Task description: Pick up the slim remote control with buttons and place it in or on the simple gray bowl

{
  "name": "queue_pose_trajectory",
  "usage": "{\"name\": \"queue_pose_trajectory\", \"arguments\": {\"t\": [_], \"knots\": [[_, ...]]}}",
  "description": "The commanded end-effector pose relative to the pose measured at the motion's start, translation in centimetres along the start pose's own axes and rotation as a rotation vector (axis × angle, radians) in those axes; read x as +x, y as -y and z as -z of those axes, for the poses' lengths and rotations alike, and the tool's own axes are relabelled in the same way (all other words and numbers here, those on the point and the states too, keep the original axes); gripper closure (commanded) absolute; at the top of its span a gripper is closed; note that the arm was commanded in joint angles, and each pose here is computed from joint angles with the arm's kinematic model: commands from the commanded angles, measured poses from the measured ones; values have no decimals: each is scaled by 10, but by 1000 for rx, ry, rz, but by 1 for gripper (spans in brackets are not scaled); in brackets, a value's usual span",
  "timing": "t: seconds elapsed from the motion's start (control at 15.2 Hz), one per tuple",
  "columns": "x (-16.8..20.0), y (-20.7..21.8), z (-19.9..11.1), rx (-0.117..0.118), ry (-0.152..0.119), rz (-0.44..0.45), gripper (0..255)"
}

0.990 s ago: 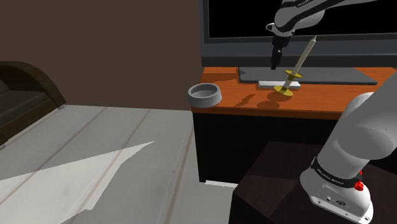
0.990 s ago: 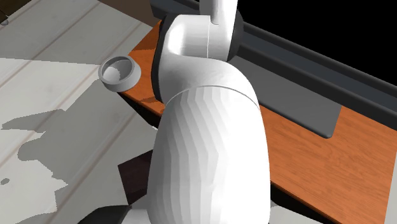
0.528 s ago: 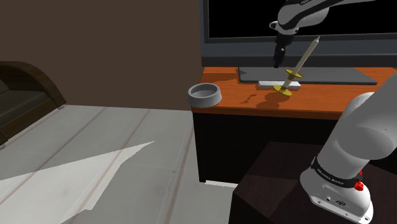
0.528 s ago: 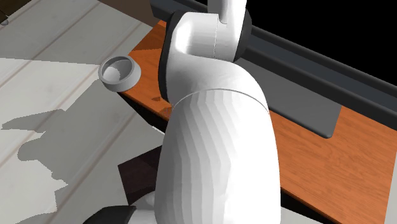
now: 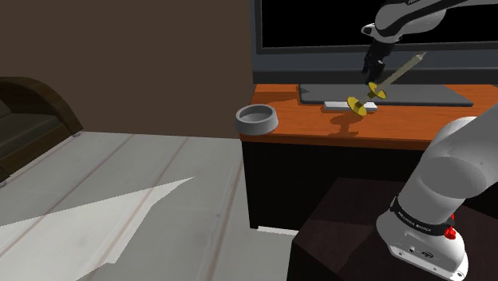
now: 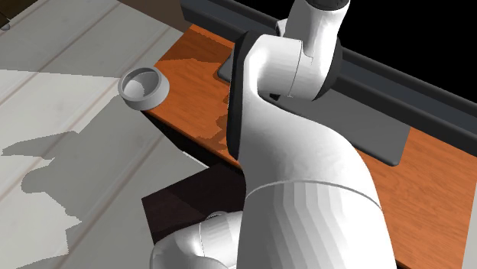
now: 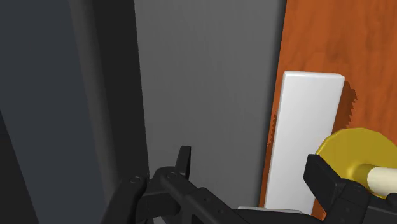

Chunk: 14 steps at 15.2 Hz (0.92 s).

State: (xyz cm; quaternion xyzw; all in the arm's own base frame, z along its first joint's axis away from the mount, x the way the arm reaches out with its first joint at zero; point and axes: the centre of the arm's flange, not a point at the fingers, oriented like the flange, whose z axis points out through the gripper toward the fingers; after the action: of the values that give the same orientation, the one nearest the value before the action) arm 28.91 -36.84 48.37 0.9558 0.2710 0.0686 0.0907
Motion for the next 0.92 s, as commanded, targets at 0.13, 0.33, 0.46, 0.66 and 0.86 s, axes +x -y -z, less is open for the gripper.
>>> {"name": "queue_pose_trajectory", "arguments": {"t": [0.13,0.33,0.46,0.66,0.86], "knots": [[-18,36,-47,191,63,36,0],[-19,39,-62,191,63,36,0],[-20,42,-75,191,63,36,0],[-20,42,-75,191,63,36,0],[-20,42,-75,191,63,36,0]]}}
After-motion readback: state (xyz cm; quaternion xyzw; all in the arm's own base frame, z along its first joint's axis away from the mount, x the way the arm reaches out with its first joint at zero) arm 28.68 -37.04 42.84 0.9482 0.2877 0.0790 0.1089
